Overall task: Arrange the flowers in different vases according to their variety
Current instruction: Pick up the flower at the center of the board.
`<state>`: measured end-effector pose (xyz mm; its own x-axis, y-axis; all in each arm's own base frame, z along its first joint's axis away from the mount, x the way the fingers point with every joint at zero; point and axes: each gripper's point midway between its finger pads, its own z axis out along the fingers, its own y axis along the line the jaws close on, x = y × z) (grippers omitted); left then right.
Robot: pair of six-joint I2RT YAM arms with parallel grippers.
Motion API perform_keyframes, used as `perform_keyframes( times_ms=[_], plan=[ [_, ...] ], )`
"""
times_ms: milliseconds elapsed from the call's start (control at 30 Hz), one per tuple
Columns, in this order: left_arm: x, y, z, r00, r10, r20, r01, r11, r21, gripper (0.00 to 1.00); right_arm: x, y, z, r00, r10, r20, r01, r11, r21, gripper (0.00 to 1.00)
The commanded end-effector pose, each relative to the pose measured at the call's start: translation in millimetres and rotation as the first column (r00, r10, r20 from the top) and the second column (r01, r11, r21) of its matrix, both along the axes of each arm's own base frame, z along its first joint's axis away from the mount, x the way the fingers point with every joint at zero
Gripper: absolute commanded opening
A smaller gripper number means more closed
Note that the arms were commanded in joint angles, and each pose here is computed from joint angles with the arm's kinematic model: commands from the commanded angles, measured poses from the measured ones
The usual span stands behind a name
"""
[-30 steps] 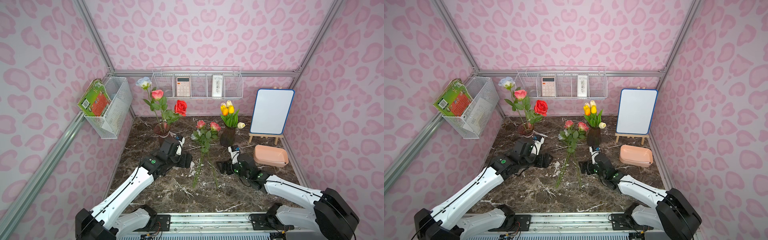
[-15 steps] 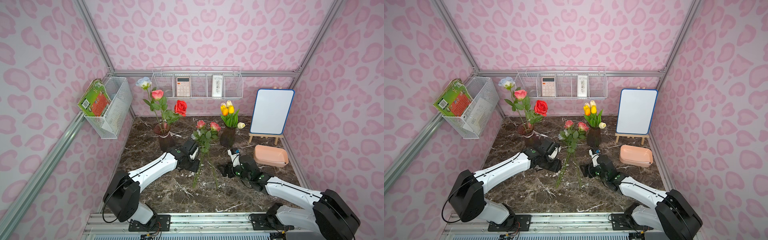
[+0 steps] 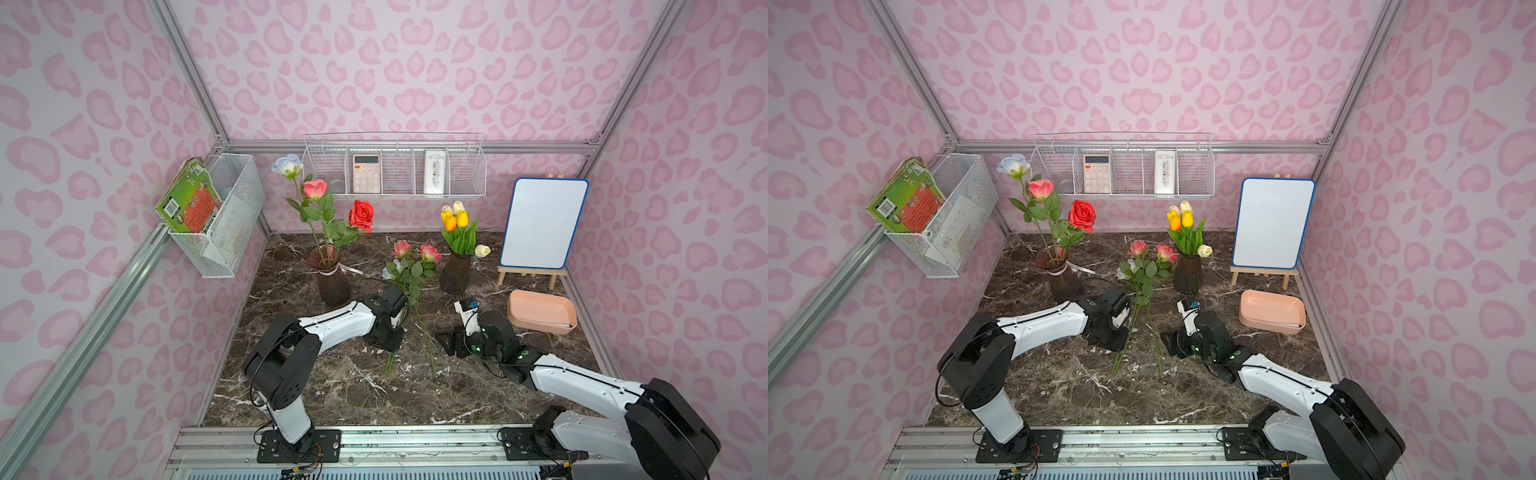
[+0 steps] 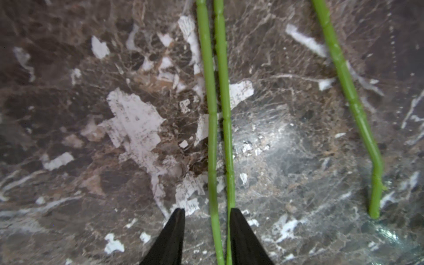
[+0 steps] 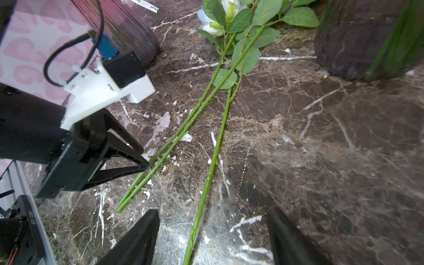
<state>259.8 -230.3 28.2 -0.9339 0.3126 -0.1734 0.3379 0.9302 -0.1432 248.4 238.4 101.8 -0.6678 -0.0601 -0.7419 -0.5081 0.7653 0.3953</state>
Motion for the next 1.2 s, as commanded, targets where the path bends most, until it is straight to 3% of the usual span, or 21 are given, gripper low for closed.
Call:
perform_keyframes(
  times_ms=[0, 167, 333, 533, 800, 967, 1167],
  plan=[
    [2, -3, -7, 1.0, -0.013, -0.002, 0.013, 1.0, 0.003, 0.37, -4, 3, 1, 1.0, 0.026, 0.0, -0.026, 1.0, 0.007, 0.75],
    [0, 2, -19, 1.0, -0.01, -0.016, 0.011, 0.999, 0.042, 0.2, -5, 1, 1, 1.0, 0.027, -0.003, -0.027, 1.0, 0.004, 0.75],
    [2, 7, -10, 1.0, -0.009, 0.027, 0.007, 0.999, 0.053, 0.01, -6, 0, 3, 1.0, 0.025, 0.001, -0.025, 1.0, 0.004, 0.75],
    [8, 9, 30, 0.986, -0.015, 0.167, 0.011, 1.0, 0.021, 0.0, -5, 5, 10, 0.999, 0.033, 0.001, -0.033, 0.999, 0.03, 0.77],
    [0, -4, 84, 0.925, -0.083, 0.371, 0.105, 0.994, -0.04, 0.0, 5, 31, 55, 0.996, 0.083, 0.038, -0.089, 0.983, 0.164, 0.79],
    [-16, -18, 108, 0.866, -0.147, 0.479, 0.204, 0.977, -0.068, 0.0, 19, 46, 92, 0.99, 0.121, 0.067, -0.135, 0.952, 0.274, 0.75],
    [-31, -26, 129, 0.8, -0.161, 0.578, 0.271, 0.957, -0.108, 0.0, 42, 38, 117, 0.994, 0.1, 0.048, -0.111, 0.914, 0.391, 0.63]
  ],
)
